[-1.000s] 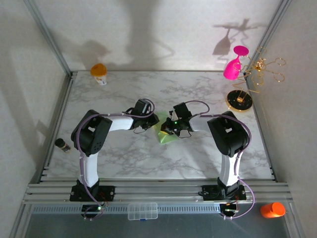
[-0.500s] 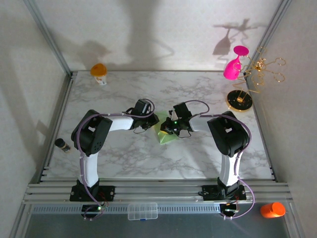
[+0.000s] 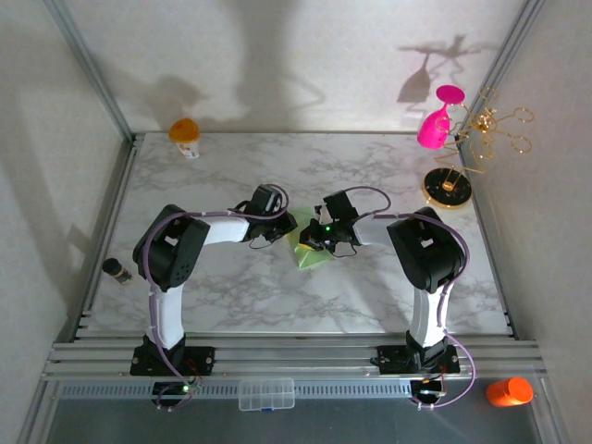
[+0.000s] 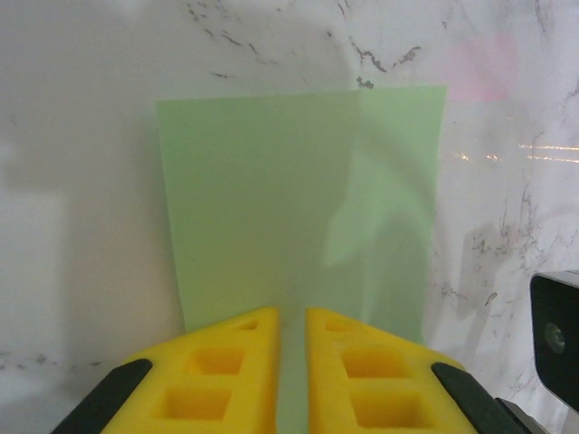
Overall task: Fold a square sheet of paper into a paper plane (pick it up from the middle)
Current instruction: Fold the triangle a second time at the center of the table.
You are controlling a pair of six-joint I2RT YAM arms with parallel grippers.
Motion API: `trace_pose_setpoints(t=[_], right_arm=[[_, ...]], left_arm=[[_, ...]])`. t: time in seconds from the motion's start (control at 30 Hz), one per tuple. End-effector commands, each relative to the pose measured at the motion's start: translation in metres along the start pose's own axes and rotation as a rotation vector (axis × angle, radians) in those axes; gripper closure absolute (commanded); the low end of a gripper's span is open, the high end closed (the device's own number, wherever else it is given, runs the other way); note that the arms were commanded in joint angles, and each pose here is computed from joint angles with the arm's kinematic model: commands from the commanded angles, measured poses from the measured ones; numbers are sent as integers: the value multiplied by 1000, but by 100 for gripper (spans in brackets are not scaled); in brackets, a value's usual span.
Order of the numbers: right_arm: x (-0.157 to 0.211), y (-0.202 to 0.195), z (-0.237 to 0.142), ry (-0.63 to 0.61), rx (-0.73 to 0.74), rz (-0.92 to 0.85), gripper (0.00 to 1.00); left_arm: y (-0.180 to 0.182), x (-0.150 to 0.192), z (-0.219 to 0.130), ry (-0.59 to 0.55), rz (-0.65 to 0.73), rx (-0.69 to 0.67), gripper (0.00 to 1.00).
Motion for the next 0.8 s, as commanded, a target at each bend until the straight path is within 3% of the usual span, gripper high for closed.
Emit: trace_pose_setpoints(t=[0.0,0.77], right_arm=[[-2,5,6,14,-26,-29,100],[1,-3,10,26,15,-17,100]], left_arm=[[11,0,8,22,-11,-44,84],[10,0,7,22,-11,-40,84]])
Point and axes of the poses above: each hand's point on the last joint's axis, 136 mm out from that joint toward the fingers, its own z axis out along the fingers, its own y axis along the line the jaws close on, x = y × z, the point moved 9 cm from there along -z, back along the fingers, and after that the axes turned 11 degrees about -z, right-handed, at the moved point
